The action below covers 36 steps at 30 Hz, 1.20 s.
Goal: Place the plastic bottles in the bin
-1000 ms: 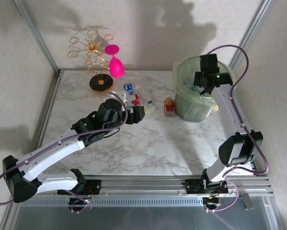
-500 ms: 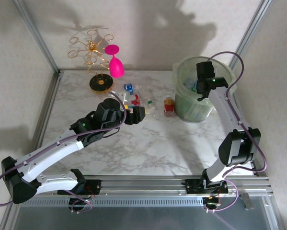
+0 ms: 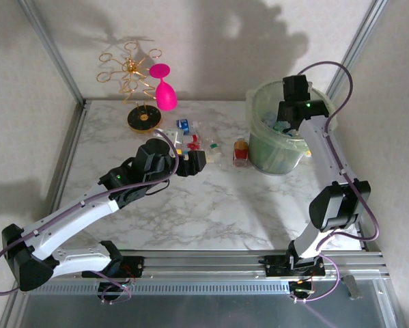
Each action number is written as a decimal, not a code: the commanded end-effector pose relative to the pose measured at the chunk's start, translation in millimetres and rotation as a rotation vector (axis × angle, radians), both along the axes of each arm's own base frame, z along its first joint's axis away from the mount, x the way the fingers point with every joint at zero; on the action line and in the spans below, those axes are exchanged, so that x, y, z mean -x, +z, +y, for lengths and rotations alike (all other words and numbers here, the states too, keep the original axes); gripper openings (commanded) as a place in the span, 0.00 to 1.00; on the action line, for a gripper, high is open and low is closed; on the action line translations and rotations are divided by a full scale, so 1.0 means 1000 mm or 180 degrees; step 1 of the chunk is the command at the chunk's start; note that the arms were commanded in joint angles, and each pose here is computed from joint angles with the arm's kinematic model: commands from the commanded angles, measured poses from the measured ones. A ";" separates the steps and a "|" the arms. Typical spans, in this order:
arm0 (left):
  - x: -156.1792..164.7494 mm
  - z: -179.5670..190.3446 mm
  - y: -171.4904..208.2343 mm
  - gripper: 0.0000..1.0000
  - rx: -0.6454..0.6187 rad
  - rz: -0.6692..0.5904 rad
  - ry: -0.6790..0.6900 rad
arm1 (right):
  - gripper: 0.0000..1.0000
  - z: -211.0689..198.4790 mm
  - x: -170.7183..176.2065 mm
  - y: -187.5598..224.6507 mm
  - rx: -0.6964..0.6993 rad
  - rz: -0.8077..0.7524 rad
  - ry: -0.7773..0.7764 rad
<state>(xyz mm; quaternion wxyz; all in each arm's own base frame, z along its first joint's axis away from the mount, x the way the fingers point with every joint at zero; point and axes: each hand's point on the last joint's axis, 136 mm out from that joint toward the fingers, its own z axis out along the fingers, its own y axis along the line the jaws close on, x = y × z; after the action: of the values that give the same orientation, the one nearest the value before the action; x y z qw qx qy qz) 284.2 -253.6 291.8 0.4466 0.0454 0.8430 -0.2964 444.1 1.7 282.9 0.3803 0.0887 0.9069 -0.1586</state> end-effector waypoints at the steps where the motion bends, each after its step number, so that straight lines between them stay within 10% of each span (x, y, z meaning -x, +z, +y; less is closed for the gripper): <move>1: -0.002 0.002 0.007 0.90 0.0093 -0.0033 0.0026 | 0.77 0.002 -0.003 0.011 -0.0047 -0.0084 0.0024; 17: -0.004 0.009 0.009 0.90 0.0058 -0.0076 0.0106 | 0.42 0.003 0.006 -0.051 -0.0124 0.0188 -0.0002; 25: -0.005 0.011 0.008 0.90 0.0035 -0.0078 0.0136 | 0.40 -0.001 0.005 -0.066 -0.0179 0.0276 -0.0027; 36: -0.008 0.014 0.007 0.90 -0.0005 -0.0096 0.0195 | 0.57 0.013 0.006 0.022 -0.0238 -0.0249 0.0136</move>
<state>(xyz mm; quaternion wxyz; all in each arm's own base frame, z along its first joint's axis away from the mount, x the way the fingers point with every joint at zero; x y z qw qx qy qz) 287.6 -249.5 291.8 0.4506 0.0388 0.8432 -0.2906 445.3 0.6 274.9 0.3914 0.0993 0.9045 -0.1370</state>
